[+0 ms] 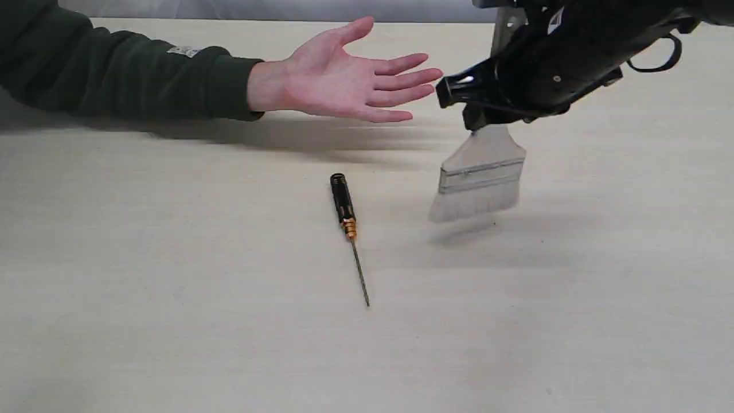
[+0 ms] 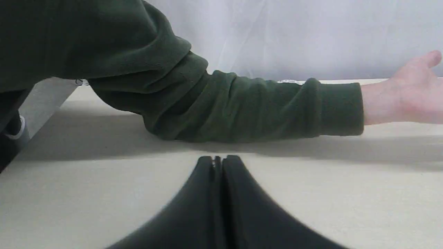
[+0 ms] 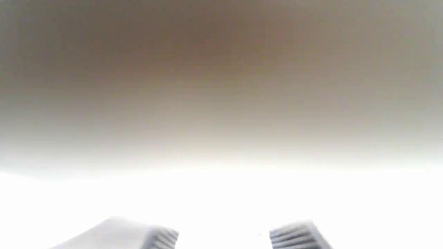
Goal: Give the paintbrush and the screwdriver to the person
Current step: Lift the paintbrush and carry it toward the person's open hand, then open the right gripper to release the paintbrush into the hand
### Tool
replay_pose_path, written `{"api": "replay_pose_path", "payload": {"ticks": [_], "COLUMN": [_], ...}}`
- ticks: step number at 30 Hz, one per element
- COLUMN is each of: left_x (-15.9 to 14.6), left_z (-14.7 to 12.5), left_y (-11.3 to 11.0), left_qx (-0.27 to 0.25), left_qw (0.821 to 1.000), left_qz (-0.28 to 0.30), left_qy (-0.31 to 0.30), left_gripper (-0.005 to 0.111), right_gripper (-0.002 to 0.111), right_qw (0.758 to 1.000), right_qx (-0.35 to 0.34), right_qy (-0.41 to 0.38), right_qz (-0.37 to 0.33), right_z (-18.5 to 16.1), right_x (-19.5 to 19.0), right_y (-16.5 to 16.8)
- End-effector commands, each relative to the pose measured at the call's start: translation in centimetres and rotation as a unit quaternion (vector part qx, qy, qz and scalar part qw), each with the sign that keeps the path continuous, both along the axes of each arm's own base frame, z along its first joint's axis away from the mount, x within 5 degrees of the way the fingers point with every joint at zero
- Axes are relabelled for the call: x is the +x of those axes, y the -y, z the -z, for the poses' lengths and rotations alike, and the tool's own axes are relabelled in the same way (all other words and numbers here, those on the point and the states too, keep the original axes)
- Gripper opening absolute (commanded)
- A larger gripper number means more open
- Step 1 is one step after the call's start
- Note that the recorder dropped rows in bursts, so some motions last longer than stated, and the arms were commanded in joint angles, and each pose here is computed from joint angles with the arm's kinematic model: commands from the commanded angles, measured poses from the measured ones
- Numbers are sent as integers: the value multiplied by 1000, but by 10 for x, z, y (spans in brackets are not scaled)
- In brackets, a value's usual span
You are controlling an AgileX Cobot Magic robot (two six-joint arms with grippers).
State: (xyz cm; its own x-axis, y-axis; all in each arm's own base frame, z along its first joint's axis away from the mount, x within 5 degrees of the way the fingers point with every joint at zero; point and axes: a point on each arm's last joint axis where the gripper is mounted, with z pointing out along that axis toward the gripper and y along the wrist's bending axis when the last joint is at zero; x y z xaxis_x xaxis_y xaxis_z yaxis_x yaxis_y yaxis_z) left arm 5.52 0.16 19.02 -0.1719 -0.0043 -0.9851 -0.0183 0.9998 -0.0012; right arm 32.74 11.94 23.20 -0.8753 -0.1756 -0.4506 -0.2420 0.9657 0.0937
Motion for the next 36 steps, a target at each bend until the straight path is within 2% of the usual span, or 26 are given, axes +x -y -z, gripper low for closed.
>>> {"api": "replay_pose_path", "payload": {"ticks": [1,8,14,24,36], "left_x": [0,0,0,0,0], "left_z": [0,0,0,0,0], "left_y": [1,0,0,0,1], "left_qx": [-3,-1,-1,-1,-3], "left_qw": [1000,1000,1000,1000,1000], "left_qz": [4,3,3,3,4], "left_qy": [5,6,6,6,5], "left_gripper": [0,0,0,0,0], "right_gripper": [4,4,4,4,4], "right_qw": [998,993,993,994,996], "right_qx": [43,65,73,73,71], "right_qy": [42,95,86,60,34], "right_qz": [-15,-19,-23,-50,-46], "right_z": [-19,-51,-59,-27,11], "right_x": [7,27,51,97,133], "right_y": [-8,-17,-27,-68,-84]}}
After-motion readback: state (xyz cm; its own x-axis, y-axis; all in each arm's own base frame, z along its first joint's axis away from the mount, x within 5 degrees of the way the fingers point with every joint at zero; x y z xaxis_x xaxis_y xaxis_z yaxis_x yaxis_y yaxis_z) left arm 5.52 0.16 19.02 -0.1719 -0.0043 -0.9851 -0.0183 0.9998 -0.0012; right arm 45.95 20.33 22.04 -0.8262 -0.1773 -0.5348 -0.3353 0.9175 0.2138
